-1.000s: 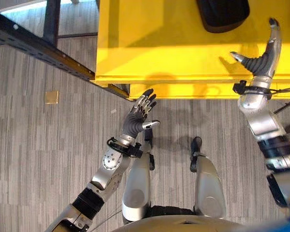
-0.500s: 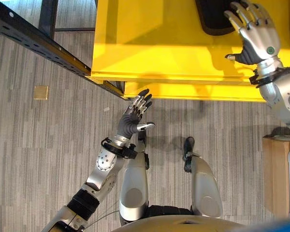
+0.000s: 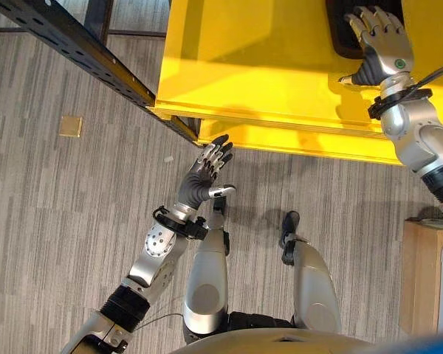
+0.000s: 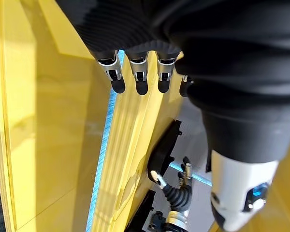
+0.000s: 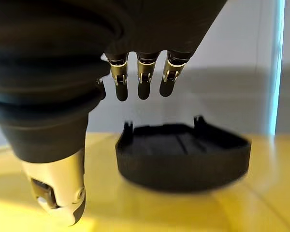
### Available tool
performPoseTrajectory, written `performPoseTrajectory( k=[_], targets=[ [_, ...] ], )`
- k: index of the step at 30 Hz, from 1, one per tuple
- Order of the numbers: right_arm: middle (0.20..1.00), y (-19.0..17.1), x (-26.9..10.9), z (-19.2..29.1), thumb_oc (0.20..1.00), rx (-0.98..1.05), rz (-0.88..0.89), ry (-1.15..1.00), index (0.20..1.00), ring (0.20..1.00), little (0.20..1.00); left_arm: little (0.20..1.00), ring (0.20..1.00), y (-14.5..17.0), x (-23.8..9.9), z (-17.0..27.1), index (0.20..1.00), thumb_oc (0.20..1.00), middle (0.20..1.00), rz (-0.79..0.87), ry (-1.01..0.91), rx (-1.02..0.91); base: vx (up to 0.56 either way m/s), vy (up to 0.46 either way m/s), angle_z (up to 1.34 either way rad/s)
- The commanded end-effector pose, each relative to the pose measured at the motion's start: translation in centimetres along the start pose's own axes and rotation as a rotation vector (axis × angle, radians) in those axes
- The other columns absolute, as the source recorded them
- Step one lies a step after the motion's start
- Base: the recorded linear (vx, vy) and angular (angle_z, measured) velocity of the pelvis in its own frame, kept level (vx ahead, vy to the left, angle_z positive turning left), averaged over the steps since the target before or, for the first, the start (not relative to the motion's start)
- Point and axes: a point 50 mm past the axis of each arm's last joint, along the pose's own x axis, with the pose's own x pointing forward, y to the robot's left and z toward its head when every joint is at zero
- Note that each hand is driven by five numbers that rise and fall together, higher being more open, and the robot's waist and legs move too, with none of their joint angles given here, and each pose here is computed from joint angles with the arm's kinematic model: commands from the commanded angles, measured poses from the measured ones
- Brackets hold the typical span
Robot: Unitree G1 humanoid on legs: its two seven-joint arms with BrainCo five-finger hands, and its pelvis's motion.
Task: Move parts from the plastic box to the shelf.
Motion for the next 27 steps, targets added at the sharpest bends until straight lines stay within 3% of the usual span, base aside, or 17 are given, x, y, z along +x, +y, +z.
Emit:
performPoseTrajectory(
  k=[1, 19, 27],
  targets=[
    [1.000, -3.7, 2.2, -0.4, 1.000, -0.004, -0.124, 0.041, 1.000, 1.000, 1.000, 1.000, 1.000, -0.9, 0.2, 1.7, 1.000, 1.000, 1.000, -0.065, -0.094, -0.001, -0.01, 0.003, 0.04],
    [1.000, -1.9, 2.8, -2.7, 1.000, 0.005, 0.096, 0.160, 1.000, 1.000, 1.000, 1.000, 1.000, -0.7, 0.3, 2.1, 1.000, 1.000, 1.000, -0.087, -0.086, 0.012, 0.00, -0.002, 0.00],
    [1.000, -1.0, 2.2, -1.6, 1.000, 0.173, 0.177, 0.149, 1.000, 1.000, 1.000, 1.000, 1.000, -0.6, 0.3, 2.4, 1.000, 1.000, 1.000, -0.073, -0.090, 0.020, 0.00, 0.000, 0.00]
  ],
)
